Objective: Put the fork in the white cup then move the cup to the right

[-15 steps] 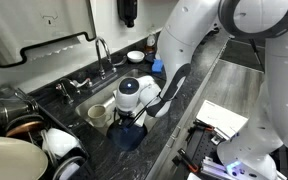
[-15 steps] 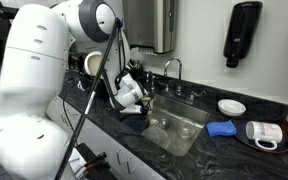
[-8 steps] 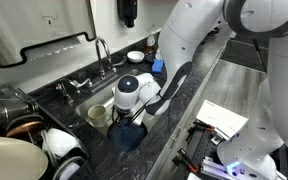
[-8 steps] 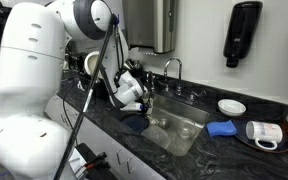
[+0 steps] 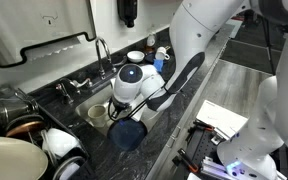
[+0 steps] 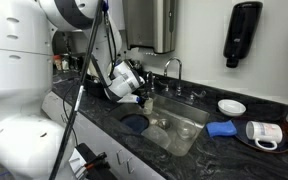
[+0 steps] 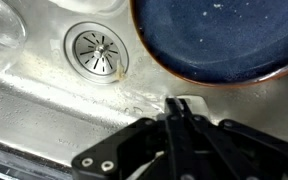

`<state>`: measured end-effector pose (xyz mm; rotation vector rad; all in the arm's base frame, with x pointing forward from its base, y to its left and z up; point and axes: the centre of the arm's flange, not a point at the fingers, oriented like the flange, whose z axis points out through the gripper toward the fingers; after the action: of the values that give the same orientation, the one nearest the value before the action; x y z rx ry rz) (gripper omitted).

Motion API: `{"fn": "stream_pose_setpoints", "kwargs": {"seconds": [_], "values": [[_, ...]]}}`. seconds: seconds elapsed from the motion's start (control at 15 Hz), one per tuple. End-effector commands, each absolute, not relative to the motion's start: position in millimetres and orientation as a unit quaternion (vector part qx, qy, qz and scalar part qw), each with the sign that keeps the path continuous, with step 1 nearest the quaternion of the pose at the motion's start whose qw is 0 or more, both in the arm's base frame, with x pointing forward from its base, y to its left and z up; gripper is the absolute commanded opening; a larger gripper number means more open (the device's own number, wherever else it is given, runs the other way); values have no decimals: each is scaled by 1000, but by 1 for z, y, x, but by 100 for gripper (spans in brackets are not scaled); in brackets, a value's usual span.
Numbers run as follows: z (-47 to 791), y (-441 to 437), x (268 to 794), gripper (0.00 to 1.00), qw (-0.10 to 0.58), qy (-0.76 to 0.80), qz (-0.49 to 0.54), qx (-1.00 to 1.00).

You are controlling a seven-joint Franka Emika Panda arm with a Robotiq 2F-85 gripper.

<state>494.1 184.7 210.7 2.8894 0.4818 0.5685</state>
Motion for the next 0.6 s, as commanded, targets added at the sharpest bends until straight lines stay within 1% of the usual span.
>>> {"fn": "stream_pose_setpoints", "kwargs": {"seconds": [0.0, 0.27, 0.53], "values": [[237, 178, 481, 1, 57, 154, 195, 967], [258, 176, 477, 1, 12, 148, 213, 966], [293, 176, 472, 1, 1, 146, 240, 960]]}}
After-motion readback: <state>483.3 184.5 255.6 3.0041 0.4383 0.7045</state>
